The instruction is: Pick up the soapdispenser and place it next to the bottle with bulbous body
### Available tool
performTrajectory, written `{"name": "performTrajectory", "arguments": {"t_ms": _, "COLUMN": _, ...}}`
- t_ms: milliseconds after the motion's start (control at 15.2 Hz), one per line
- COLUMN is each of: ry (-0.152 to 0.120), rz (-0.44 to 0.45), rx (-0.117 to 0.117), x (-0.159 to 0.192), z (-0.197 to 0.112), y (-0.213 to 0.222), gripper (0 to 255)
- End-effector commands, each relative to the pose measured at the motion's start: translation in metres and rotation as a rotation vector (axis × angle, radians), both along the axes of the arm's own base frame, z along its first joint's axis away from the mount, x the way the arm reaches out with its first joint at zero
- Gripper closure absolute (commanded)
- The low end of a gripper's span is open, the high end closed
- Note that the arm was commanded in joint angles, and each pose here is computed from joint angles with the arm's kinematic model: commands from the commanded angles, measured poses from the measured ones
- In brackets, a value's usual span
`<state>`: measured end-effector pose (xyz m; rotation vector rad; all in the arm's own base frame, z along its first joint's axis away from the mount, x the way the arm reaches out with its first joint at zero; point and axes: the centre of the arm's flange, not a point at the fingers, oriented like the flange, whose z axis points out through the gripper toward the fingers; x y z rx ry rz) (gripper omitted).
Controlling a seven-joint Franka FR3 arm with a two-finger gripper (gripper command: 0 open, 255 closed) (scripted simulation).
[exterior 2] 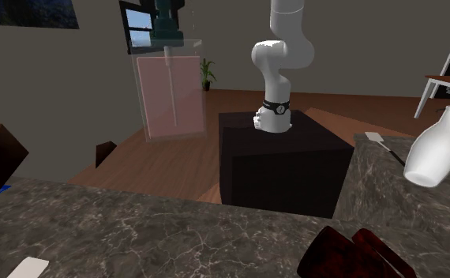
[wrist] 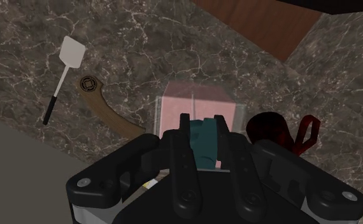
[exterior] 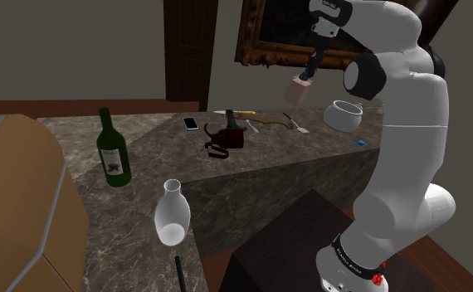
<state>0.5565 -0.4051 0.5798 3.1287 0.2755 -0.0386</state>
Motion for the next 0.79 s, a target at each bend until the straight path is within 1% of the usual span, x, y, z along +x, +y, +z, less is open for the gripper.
{"name": "performTrajectory", "arguments": {"t_ms": 0, "ry": 0.000, "rz": 0.000, "rx": 0.000, "x": 0.001, "z": 0.011, "y": 0.000, "gripper": 255}}
{"name": "performTrajectory", "arguments": {"t_ms": 264, "ry": 0.000, "rz": 0.000, "rx": 0.000, "x": 0.001, "z": 0.029, "y": 0.000, "gripper": 255}}
{"name": "performTrajectory", "arguments": {"t_ms": 726, "ry": 0.000, "rz": 0.000, "rx": 0.000, "x": 0.000, "z": 0.029, "y": 0.092, "gripper": 255}}
